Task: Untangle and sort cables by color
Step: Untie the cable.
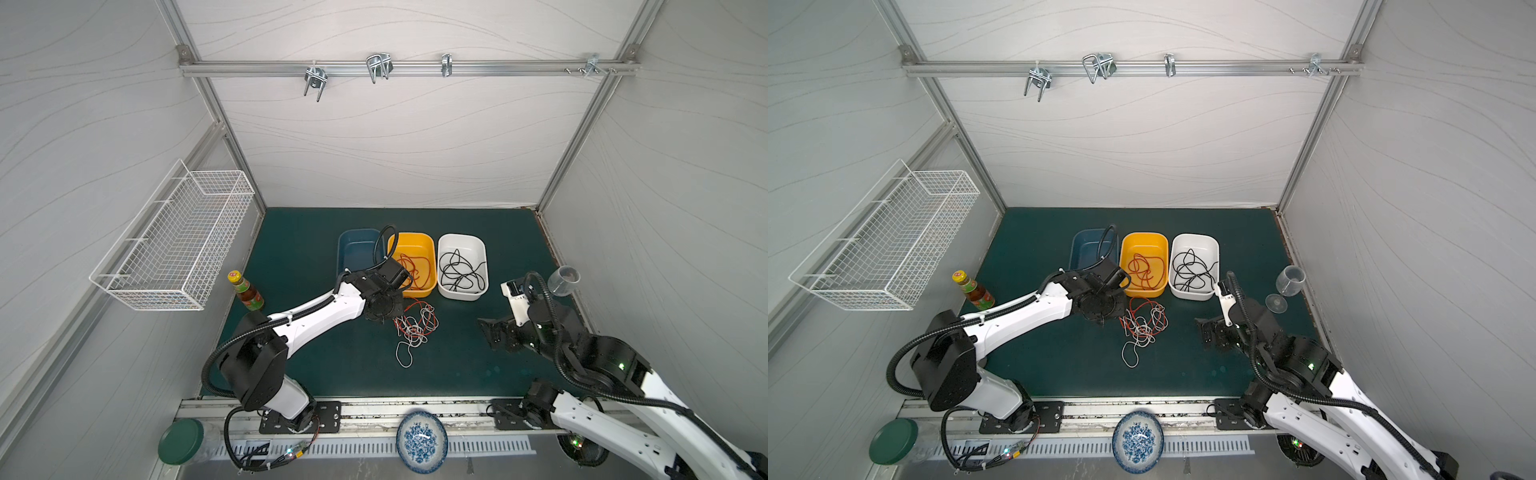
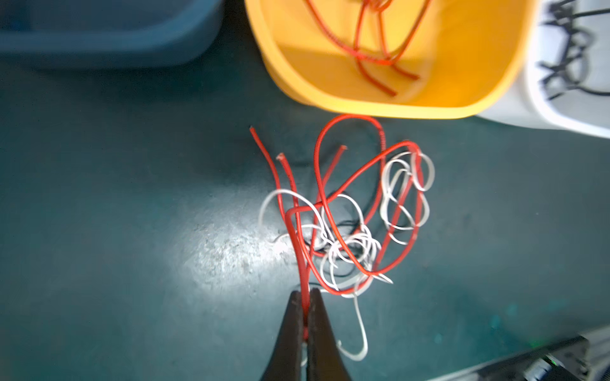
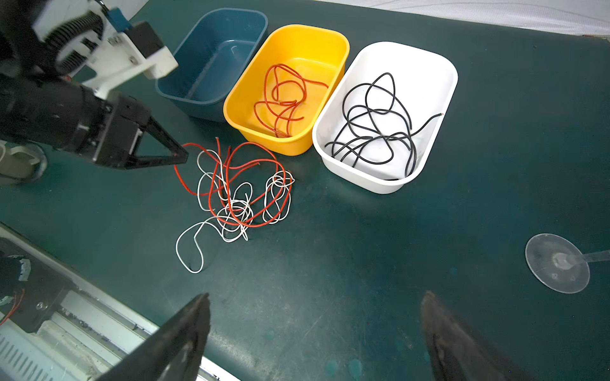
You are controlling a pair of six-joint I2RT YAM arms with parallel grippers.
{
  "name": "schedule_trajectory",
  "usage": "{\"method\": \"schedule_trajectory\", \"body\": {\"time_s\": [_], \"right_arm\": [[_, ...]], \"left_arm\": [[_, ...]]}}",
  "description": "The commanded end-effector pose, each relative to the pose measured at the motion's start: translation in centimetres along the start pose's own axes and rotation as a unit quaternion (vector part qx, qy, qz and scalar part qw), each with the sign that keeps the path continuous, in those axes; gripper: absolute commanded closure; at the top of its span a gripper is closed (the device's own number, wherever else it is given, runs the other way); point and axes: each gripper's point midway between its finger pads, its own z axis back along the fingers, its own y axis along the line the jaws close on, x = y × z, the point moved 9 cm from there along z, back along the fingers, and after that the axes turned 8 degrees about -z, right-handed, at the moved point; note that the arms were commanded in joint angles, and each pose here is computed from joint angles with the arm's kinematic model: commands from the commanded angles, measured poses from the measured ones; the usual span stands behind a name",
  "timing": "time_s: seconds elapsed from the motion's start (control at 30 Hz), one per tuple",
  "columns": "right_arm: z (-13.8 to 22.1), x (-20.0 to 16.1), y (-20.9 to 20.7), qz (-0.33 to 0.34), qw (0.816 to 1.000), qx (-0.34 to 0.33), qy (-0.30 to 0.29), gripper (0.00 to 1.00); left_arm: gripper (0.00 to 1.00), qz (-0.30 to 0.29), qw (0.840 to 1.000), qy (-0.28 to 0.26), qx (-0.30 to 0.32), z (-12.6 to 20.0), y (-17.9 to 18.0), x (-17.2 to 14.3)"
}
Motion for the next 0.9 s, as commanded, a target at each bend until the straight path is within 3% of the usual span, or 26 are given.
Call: {"method": "schedule_trajectory", "body": {"time_s": [0.0, 0.37, 0.67, 0.87], "right_arm": [[-0.2, 0.0, 0.3, 0.009, 1.0, 0.011, -0.001, 0.01], [-0.7, -0.3, 1.2, 0.019, 0.998, 0.059, 0.016, 0.01], [-1.0, -0.4, 1.5, 0.022, 0.997, 0.071, 0.022, 0.01], [-1.2, -0.5, 1.6, 0.023, 0.997, 0.071, 0.026, 0.01]], "left_arm": [[1.0, -0.013, 1.0, -0.028, -0.007, 3.8, -0.5, 0.9], [1.0, -0.036, 0.996, -0.04, -0.065, 8.2, -2.5, 0.7], [1.0, -0.052, 0.978, -0.112, -0.166, 14.1, -5.0, 3.1], [1.0, -0.062, 0.972, -0.119, -0.194, 16.1, -5.8, 3.7]]}}
